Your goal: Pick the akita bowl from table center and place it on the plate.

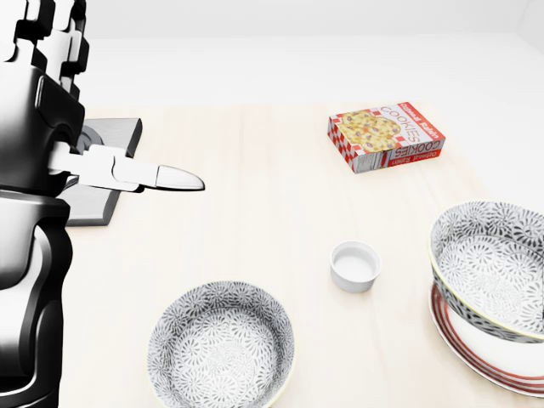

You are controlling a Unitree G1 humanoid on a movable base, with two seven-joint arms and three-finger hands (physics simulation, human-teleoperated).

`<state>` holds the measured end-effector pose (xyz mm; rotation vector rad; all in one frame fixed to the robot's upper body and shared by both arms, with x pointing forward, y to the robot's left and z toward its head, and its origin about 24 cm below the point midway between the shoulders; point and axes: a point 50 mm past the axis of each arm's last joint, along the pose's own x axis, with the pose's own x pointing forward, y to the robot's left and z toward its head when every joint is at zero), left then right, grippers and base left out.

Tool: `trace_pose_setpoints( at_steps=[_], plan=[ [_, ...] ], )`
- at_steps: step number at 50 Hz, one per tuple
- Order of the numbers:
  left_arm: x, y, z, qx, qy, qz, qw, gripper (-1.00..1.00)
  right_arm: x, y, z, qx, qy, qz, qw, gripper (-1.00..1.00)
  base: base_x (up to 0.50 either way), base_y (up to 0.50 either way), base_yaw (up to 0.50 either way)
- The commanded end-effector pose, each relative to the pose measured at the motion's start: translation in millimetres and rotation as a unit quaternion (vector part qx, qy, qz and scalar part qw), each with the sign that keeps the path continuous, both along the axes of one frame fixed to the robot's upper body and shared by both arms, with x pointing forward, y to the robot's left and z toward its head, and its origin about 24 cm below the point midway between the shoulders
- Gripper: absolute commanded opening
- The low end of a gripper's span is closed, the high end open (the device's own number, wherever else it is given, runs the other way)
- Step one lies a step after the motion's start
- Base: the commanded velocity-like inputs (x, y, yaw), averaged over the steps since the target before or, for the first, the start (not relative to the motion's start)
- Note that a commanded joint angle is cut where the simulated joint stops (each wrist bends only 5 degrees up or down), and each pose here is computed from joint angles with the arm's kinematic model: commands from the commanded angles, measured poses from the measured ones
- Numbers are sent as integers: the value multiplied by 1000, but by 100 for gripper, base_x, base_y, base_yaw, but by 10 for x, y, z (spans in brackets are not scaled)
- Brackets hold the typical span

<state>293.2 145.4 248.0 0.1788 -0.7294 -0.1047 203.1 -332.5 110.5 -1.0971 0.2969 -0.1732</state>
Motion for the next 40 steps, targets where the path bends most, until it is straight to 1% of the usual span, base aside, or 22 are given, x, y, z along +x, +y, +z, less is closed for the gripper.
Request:
trace_pose_setpoints(
  at_steps=[1, 6, 13, 14, 17, 22, 30, 40],
  plan=[
    [13, -5, -23, 1, 6, 0, 1000, 100, -1, -149, -68, 56, -38, -20, 998, -100, 0, 0, 0],
    [16, -7, -24, 1, 6, -1, 1000, 100, 4, -182, -70, 50, -38, -26, 998, -100, 0, 0, 0],
    [16, -14, -36, 0, 8, -1, 1000, 100, 118, -153, -66, 35, -42, -25, 998, -100, 0, 0, 0],
    [14, -16, -42, 0, 9, -2, 1000, 100, 133, -158, -94, 15, -40, -24, 999, -100, 0, 0, 0],
    [19, -14, -47, -2, 10, -1, 1000, 100, 150, -141, -141, 19, -37, -23, 999, -100, 0, 0, 0],
    [14, -23, -53, -1, 11, -3, 1000, 100, 180, -174, -215, 5, -32, -27, 999, -100, 0, 0, 0],
    [18, -21, -60, -1, 13, -3, 1000, 100, 205, -241, -360, -3, -17, -47, 999, -100, 0, 0, 0],
    [35, -20, -81, -1, 18, -2, 1000, 100, 201, -277, -462, 0, -7, -59, 998, -100, 0, 0, 0]
  ],
)
